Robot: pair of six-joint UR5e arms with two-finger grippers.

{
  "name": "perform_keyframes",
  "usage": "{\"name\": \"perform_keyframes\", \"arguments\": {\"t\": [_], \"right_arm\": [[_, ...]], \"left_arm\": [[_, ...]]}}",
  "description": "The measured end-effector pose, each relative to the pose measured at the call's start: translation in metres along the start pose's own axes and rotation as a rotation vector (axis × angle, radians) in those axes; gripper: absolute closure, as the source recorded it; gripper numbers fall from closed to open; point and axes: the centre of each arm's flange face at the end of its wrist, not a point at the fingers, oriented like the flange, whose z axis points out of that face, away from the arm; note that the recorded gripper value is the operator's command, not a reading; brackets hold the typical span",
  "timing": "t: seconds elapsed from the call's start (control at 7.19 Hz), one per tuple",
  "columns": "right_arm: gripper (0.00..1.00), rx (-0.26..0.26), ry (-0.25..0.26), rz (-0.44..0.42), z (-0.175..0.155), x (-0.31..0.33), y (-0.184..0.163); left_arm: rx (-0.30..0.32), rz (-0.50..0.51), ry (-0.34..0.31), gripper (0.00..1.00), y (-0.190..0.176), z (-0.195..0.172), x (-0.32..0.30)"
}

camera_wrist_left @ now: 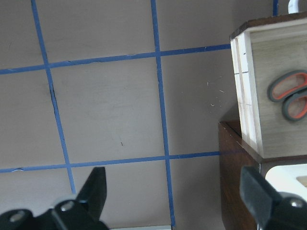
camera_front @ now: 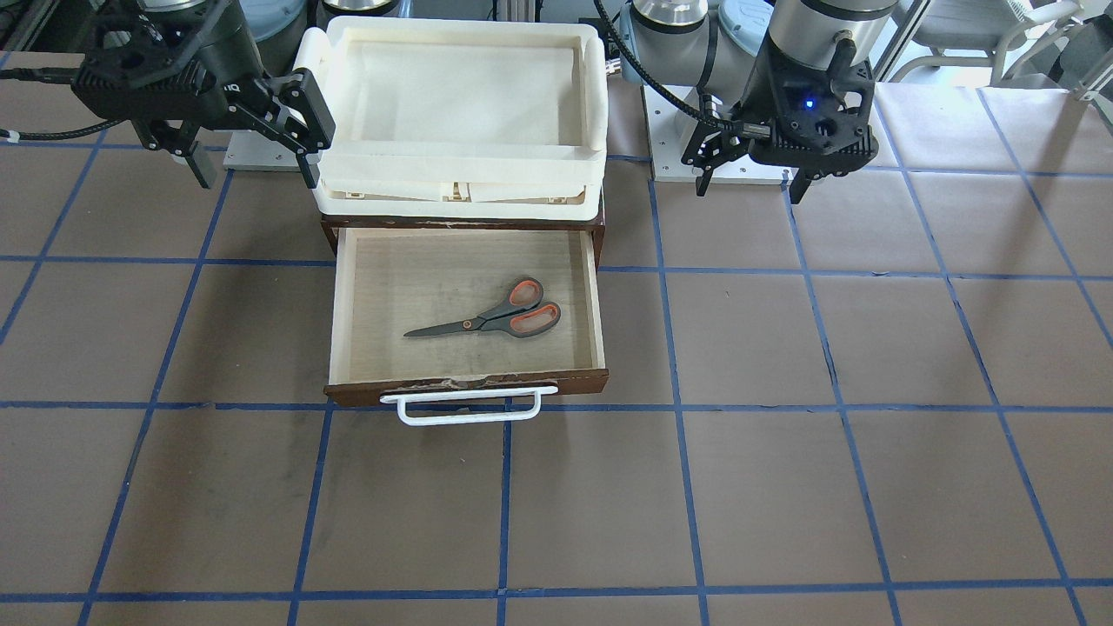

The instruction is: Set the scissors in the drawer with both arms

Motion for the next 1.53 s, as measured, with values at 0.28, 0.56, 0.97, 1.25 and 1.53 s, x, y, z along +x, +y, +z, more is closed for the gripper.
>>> {"name": "perform_keyframes", "arguments": {"t": [0.28,0.56,0.97,1.25,1.53], "right_arm": [[0.00,-0.002,-0.001,0.000,0.000,0.000,0.000],[0.00,-0.001,-0.003,0.000,0.000,0.000,0.000],[0.00,-0.002,-0.005,0.000,0.001,0.000,0.000],[0.00,-0.002,-0.005,-0.001,0.001,0.000,0.000],[0.00,-0.002,-0.005,-0.002,0.001,-0.001,0.000]], "left_arm": [[0.002,-0.006,0.012,0.00,0.004,0.000,0.001],[0.007,-0.004,0.016,0.00,0.005,-0.002,0.001],[0.010,0.005,0.019,0.00,0.005,-0.003,0.001],[0.014,0.009,0.019,0.00,0.007,-0.005,0.002],[0.034,0.005,0.018,0.00,0.015,-0.014,0.003]]}}
